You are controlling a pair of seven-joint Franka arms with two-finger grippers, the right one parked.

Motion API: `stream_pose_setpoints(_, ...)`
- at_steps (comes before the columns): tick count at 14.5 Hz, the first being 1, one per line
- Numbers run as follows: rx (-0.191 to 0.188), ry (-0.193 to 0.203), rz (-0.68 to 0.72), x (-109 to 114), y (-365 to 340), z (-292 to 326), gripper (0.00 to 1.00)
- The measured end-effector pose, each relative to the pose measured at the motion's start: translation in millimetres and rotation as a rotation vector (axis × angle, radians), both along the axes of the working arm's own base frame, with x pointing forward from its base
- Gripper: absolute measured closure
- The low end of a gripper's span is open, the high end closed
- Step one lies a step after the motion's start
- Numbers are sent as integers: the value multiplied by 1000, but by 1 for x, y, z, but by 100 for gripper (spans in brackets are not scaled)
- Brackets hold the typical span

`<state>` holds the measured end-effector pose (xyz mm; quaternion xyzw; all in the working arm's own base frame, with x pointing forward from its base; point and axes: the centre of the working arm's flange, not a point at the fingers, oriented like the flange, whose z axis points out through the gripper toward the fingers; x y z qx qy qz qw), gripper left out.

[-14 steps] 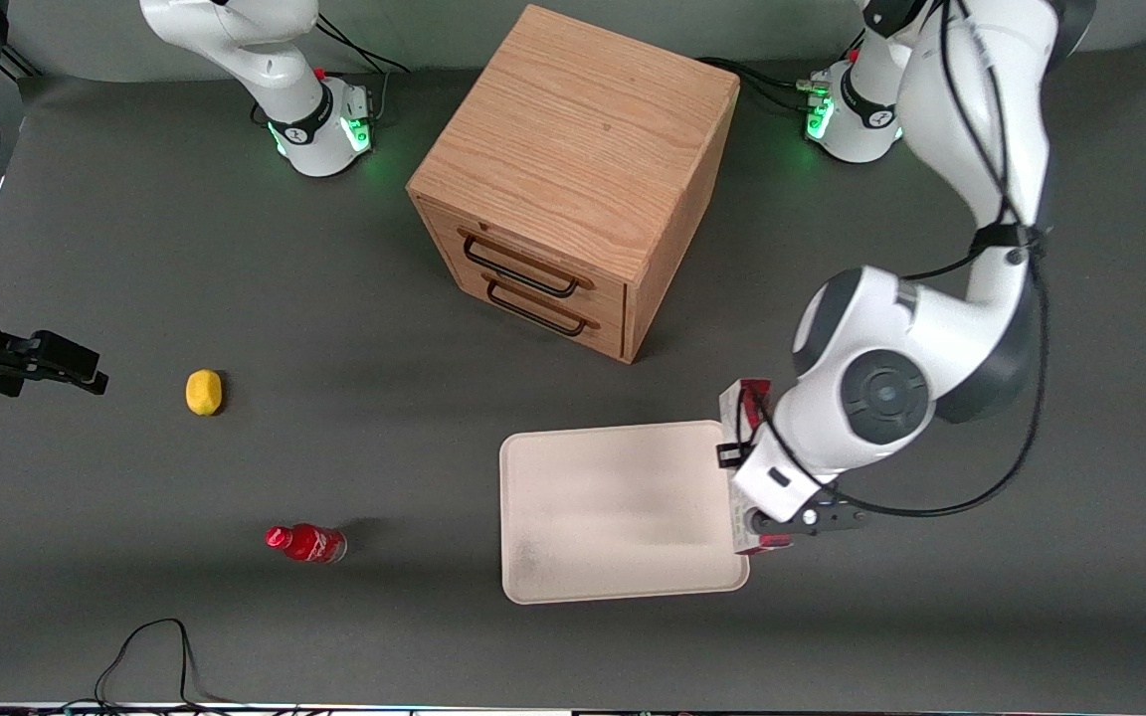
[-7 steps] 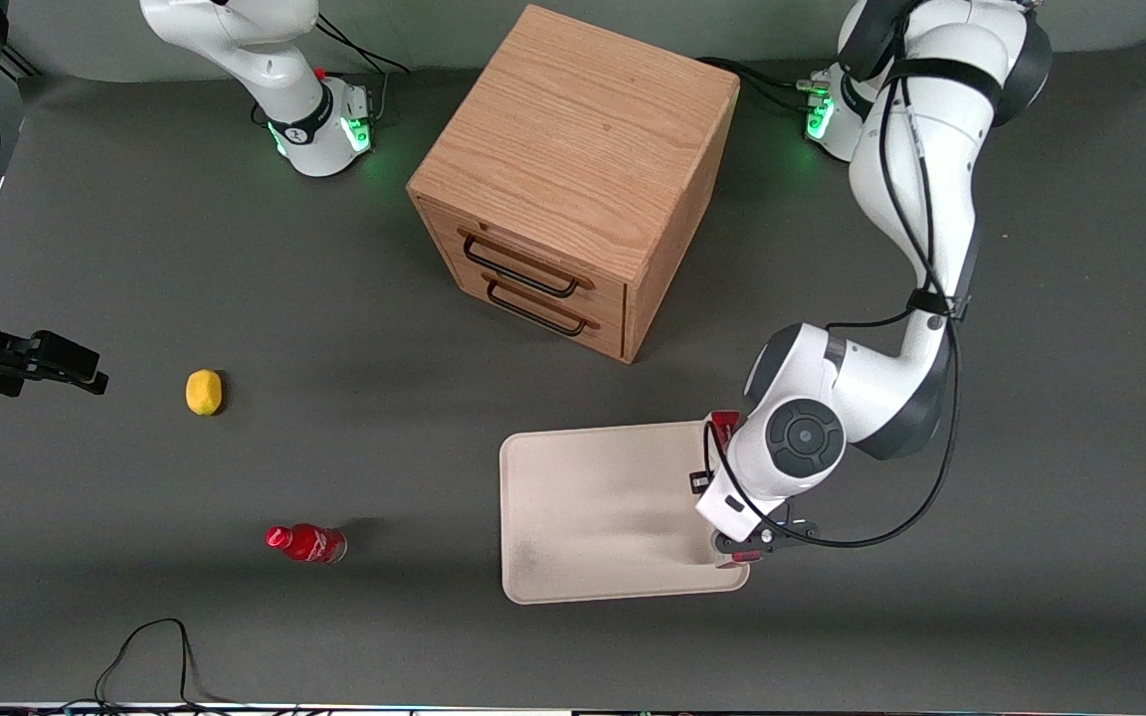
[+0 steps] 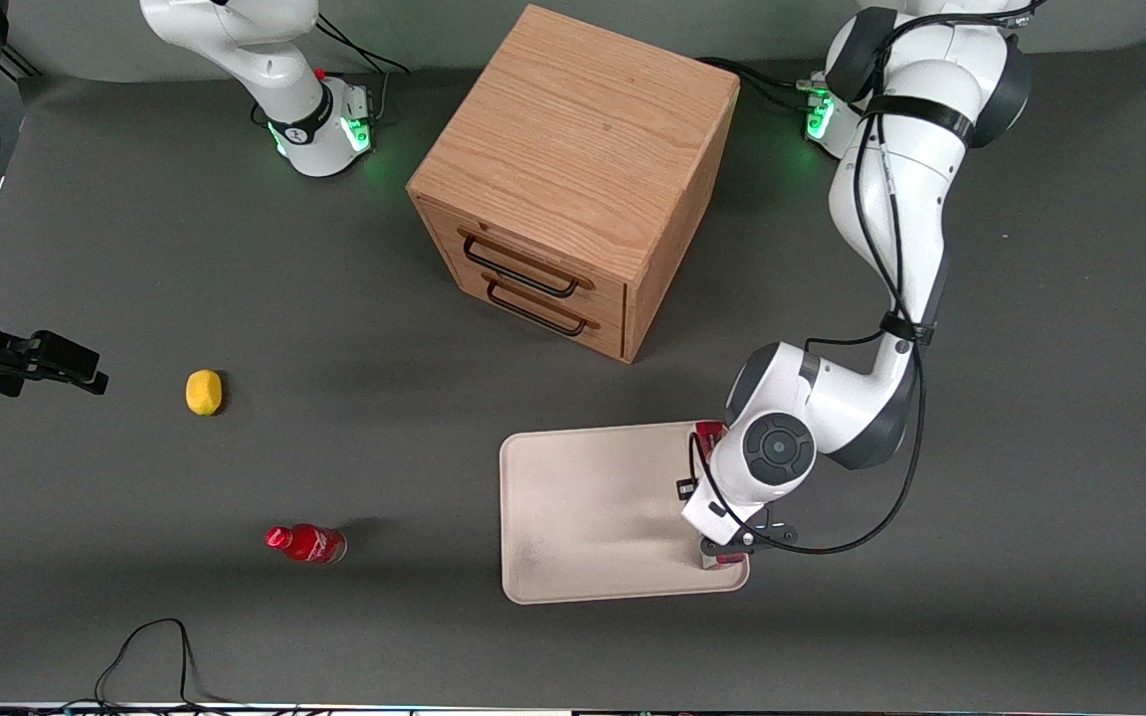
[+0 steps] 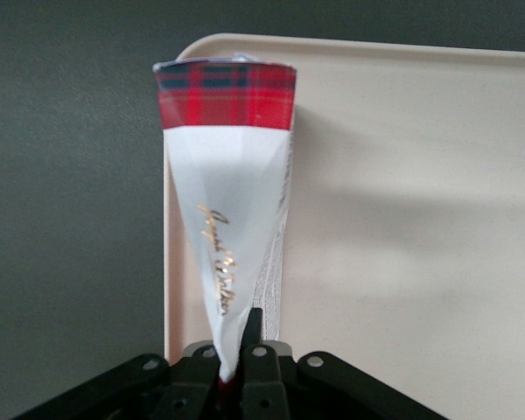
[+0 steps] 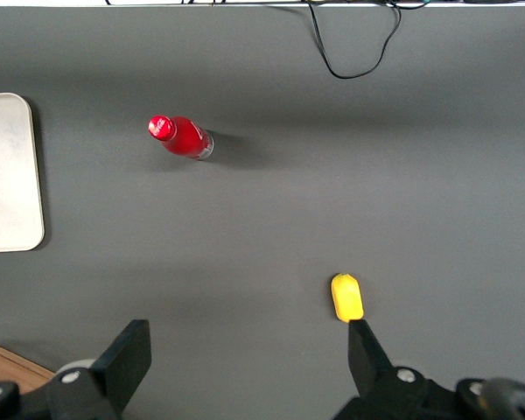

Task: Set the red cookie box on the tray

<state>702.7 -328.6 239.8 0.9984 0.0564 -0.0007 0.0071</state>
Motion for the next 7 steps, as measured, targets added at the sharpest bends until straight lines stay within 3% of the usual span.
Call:
stream_pose_setpoints(3,45,-24,-31,-1,-2,0,58)
stream_pose_setpoints(7,21,-39,-18,2,-4,14,17)
